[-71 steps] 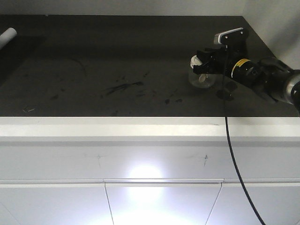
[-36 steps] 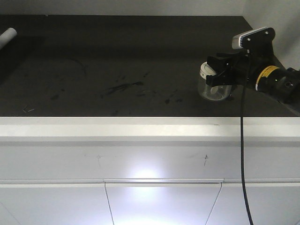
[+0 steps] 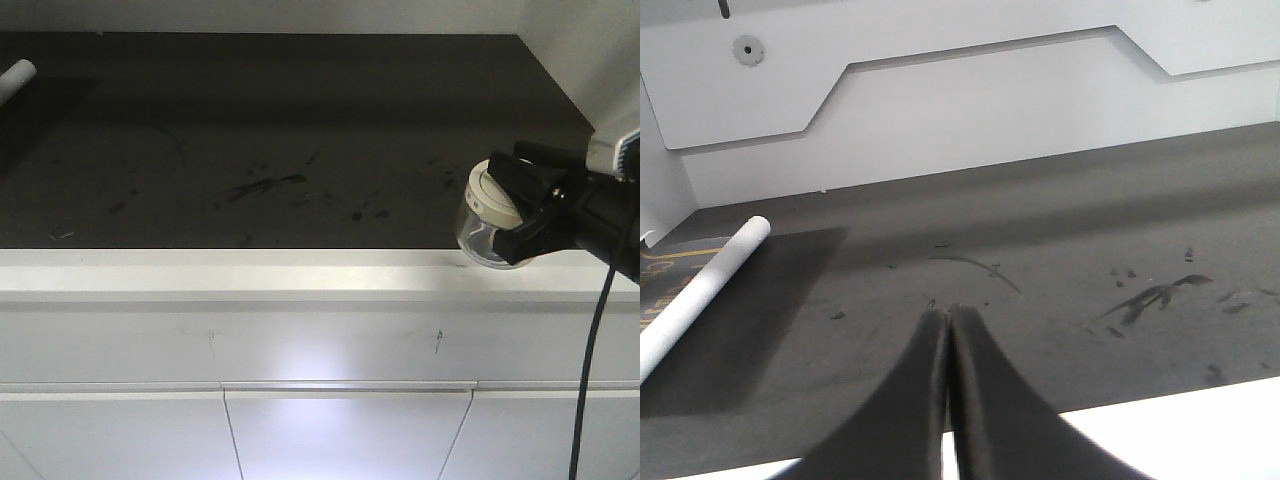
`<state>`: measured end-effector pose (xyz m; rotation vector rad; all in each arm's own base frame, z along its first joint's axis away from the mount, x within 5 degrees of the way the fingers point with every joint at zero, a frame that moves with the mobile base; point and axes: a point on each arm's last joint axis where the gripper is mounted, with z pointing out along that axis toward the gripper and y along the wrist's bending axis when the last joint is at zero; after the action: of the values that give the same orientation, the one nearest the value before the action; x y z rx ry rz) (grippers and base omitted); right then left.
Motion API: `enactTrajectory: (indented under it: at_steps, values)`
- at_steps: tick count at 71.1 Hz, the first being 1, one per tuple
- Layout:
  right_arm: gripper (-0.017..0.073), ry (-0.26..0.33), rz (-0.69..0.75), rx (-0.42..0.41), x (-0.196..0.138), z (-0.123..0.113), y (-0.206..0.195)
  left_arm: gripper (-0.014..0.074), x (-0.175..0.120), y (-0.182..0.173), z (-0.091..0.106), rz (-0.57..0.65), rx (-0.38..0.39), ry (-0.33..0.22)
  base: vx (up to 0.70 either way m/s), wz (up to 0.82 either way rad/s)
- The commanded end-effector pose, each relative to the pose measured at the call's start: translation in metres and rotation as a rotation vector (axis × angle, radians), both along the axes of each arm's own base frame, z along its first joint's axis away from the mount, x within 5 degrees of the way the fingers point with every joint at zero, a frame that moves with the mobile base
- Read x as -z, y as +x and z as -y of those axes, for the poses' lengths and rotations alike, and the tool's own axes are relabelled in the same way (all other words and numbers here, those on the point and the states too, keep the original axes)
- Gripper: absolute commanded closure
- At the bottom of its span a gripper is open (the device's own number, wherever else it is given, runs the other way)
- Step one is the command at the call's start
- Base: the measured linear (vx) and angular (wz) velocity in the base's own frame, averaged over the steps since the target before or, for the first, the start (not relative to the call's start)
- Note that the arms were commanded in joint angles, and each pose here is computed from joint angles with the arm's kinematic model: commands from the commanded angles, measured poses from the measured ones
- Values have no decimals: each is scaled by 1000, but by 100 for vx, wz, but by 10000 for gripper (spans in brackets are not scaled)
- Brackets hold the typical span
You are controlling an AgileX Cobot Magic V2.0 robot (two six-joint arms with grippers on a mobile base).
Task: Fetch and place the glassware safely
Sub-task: 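Lift the jar and pull it out of the hood with the right gripper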
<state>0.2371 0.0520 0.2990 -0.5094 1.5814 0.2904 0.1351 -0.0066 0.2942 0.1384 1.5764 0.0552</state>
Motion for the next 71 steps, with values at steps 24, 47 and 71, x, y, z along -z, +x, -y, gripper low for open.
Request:
enactTrajectory:
  at_steps: [24, 47, 71]
  values:
    - [563, 81, 100, -305, -17, -56, -39, 601, -15, 0, 1, 97, 10, -17, 0, 0]
    - [563, 100, 102, -468, -18, -85, -58, 601, -15, 0, 1, 97, 10, -17, 0, 0]
    - [563, 195, 88, -590, -7, -101, -52, 601, -15, 0, 1, 97, 10, -17, 0, 0]
